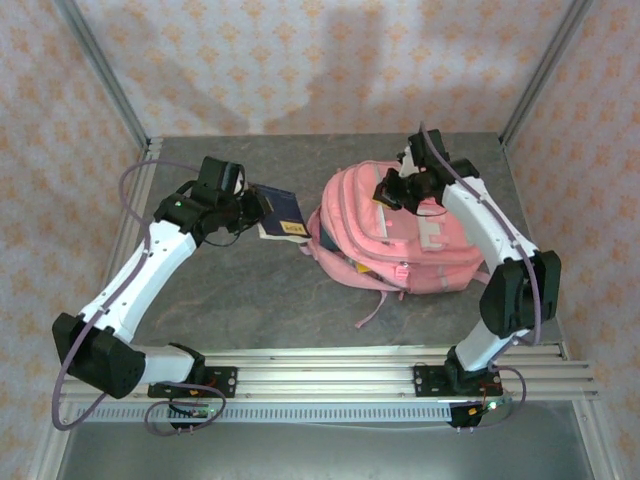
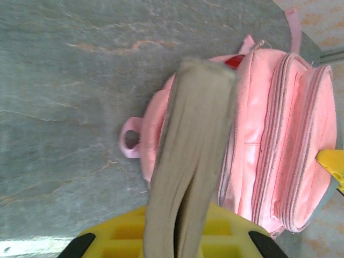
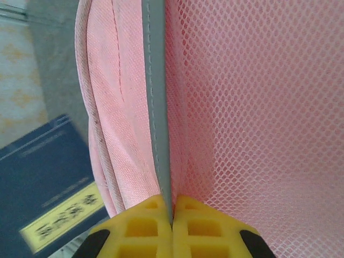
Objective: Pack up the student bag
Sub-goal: Open the student bag at the middle-right of the table, then place the book in the student bag.
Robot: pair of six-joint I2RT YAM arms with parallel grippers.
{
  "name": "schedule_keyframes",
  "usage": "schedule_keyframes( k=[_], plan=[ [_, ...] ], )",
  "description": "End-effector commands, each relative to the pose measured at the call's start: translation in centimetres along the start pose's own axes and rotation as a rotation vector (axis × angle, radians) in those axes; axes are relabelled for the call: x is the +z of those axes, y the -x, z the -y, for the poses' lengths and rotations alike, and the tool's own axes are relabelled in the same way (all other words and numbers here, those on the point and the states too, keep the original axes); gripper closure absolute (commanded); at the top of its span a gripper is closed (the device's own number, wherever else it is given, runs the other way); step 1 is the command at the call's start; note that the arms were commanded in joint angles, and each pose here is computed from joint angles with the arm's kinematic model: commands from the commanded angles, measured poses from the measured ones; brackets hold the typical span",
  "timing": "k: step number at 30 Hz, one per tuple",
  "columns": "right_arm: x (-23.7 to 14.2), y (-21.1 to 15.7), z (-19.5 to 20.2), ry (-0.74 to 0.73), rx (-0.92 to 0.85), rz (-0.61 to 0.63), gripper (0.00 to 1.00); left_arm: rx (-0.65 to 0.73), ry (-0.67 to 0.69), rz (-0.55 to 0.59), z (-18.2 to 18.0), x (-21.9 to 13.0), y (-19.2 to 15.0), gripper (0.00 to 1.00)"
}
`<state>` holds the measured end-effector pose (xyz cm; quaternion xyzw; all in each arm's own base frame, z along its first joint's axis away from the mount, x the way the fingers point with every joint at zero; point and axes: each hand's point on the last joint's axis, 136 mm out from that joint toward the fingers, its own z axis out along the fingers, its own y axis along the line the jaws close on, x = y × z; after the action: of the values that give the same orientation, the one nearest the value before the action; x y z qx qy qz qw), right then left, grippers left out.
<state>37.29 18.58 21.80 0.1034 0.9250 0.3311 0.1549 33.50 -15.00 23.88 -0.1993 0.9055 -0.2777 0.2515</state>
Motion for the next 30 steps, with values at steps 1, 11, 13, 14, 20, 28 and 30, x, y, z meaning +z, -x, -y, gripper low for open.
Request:
schedule_keyframes(
  k=[1,11,13,14,20,28,30],
  plan=[
    [-2.9,-0.8,-4.7,0.193,-0.038,0.006,1.0,0.011,-0.194,-0.014,3.7,0.9,0.3,1.0],
    [-4.4,-0.9,-2.9,0.072,-0.034,0.07,0.57,-0.062,-0.574,-0.069,11.2,-0.1,0.3,1.0],
    [-5.5,-0.1,-2.1,-0.015,-0.038,0.131,0.45,-0.084,-0.628,-0.081,12.1,-0.1,0.0,1.0],
    [-6.1,0.1,-2.3,-0.038,-0.054,0.156,0.43,-0.095,-0.642,-0.087,12.4,0.0,-0.2,1.0],
    [-6.0,-0.3,-5.4,0.02,-0.094,0.133,0.38,-0.097,-0.686,-0.135,14.2,1.0,-1.9,1.0],
    [-1.7,-2.5,-8.3,-0.024,-0.172,-0.022,0.38,-0.063,-0.704,-0.147,15.8,0.9,-2.4,1.0],
    [-1.1,-2.5,-8.0,-0.089,-0.192,-0.026,0.38,-0.063,-0.708,-0.148,15.9,0.8,-2.4,1.0]
  ],
)
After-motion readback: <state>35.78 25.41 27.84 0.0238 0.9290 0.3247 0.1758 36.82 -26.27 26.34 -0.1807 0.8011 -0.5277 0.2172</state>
